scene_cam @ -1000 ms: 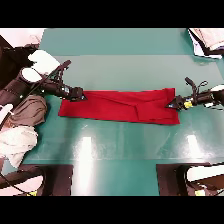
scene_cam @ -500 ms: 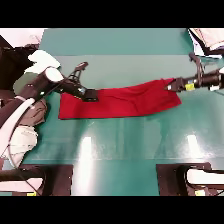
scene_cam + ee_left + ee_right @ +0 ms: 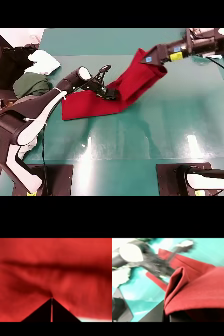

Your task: Fold the shirts.

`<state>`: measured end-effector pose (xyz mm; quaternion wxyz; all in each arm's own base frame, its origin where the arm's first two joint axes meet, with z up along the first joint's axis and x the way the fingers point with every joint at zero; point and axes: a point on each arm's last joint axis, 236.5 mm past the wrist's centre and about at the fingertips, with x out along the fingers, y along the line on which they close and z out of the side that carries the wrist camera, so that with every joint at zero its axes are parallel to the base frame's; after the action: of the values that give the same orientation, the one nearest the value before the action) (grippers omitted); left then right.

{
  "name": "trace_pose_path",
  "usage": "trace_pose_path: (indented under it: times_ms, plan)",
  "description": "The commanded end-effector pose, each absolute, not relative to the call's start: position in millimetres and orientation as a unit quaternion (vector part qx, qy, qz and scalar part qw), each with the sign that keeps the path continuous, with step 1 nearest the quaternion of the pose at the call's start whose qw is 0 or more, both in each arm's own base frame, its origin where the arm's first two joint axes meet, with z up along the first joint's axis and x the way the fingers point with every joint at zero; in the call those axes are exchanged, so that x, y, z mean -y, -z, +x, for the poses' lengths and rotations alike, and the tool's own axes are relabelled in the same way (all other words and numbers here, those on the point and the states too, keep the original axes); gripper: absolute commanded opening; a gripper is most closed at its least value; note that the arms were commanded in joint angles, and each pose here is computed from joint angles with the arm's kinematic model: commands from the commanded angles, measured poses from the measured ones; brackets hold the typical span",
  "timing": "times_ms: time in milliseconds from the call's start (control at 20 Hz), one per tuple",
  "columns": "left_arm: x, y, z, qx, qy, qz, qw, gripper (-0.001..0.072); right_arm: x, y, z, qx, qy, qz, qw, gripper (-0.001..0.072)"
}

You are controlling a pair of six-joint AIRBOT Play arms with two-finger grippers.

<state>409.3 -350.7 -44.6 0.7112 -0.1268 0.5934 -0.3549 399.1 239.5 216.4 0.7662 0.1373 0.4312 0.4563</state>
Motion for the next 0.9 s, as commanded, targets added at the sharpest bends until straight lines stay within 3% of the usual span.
trace_pose_path:
  times_ms: [0, 400, 650, 850]
  plan:
    - [355, 50, 416, -0.591, 0.351, -0.122, 0.716, 0.0021, -280, -232, 392, -0.426, -0.488, 0.125, 0.751, 0.0008]
    - [290, 35, 417, -0.624, 0.331, -0.092, 0.702, 0.0021, -303, -219, 397, -0.436, -0.5, 0.123, 0.738, 0.0008]
    - [192, -33, 439, -0.583, 0.279, -0.055, 0.761, 0.0021, -330, -209, 393, -0.438, -0.513, 0.121, 0.728, 0.0008]
    - [109, -90, 429, -0.561, 0.226, -0.041, 0.796, 0.0022, -378, -179, 382, -0.454, -0.531, 0.115, 0.706, 0.0009]
